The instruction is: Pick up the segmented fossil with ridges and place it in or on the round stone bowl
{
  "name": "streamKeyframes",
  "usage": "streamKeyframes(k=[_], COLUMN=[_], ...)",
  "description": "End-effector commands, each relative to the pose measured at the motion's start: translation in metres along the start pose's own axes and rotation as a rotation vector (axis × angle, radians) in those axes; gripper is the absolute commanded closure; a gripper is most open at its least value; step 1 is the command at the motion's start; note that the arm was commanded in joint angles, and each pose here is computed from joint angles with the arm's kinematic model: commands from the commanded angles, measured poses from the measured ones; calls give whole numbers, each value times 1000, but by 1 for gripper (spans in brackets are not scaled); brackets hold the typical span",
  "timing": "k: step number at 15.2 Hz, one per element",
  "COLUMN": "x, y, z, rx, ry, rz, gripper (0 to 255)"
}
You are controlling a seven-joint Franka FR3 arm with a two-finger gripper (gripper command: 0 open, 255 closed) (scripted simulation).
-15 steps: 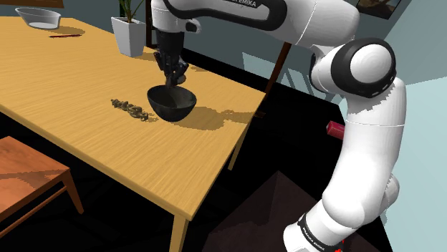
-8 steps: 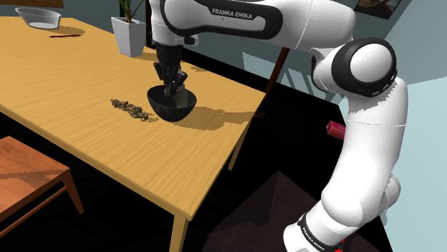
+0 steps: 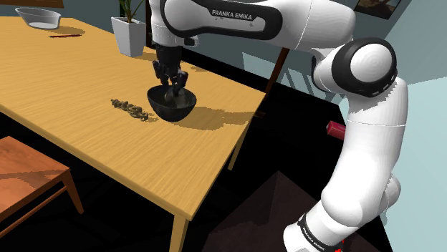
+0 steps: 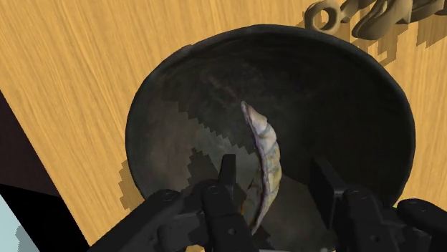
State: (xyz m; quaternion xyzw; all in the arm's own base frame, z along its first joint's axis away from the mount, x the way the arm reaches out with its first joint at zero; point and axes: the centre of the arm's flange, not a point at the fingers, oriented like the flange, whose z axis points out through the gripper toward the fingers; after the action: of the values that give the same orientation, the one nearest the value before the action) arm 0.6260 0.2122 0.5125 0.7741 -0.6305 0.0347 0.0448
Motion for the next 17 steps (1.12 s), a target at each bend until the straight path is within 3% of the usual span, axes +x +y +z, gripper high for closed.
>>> streamKeyframes(k=[1, 5, 9, 17], x=[0, 0, 0, 0], y=[0, 0, 0, 0], z=[0, 0, -50, -50], rx=[0, 0, 0, 0], ry=[0, 0, 0, 0], rz=[0, 0, 0, 0], gripper=[0, 0, 0, 0])
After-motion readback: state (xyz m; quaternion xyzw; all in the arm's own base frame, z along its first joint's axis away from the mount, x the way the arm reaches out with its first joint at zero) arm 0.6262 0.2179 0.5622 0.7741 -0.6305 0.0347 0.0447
